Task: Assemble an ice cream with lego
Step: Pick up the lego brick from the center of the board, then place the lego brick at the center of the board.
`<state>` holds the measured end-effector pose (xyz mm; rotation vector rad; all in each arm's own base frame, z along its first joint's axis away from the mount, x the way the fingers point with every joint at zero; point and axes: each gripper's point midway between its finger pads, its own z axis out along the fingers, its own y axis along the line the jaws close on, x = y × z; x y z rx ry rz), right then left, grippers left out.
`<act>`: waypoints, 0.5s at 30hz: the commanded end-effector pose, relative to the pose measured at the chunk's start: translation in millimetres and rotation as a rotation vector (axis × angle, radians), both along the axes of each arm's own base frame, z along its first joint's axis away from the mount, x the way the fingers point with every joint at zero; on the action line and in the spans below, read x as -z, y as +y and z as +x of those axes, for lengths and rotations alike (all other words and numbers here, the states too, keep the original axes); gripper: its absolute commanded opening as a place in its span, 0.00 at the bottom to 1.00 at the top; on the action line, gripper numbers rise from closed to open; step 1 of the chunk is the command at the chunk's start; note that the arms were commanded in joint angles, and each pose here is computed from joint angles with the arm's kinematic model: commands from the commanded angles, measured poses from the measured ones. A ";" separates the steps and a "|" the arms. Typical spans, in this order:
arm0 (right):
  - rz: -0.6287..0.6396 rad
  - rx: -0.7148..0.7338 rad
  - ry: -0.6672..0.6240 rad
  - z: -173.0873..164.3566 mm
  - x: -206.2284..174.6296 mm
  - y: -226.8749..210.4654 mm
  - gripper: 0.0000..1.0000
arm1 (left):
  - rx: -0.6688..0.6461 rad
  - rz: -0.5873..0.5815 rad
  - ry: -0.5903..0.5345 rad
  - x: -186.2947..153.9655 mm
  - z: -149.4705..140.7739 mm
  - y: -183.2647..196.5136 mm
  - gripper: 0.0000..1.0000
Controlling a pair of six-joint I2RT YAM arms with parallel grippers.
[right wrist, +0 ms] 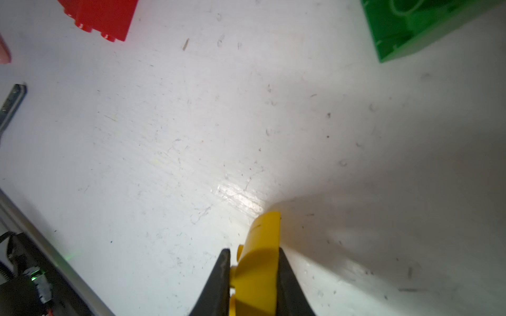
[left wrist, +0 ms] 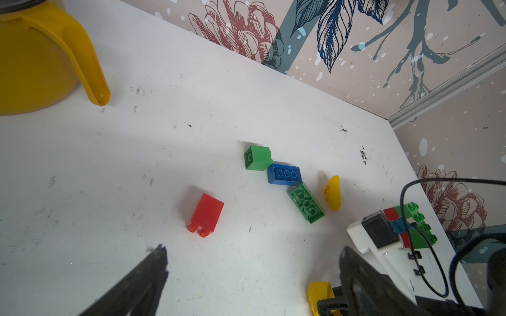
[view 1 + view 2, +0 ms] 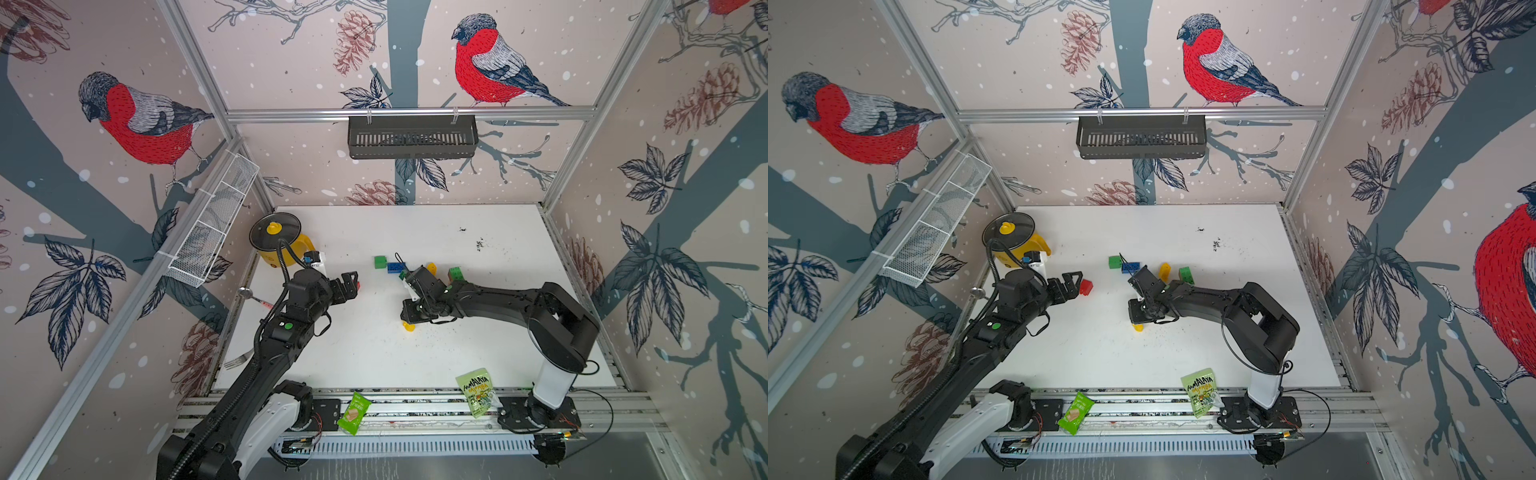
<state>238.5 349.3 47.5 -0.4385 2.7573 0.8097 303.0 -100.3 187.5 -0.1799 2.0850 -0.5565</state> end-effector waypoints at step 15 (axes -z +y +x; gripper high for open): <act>0.508 -0.216 0.133 -32.0 -22.0 46.6 0.21 | 0.040 -0.039 -0.012 -3.2 2.0 -9.3 0.97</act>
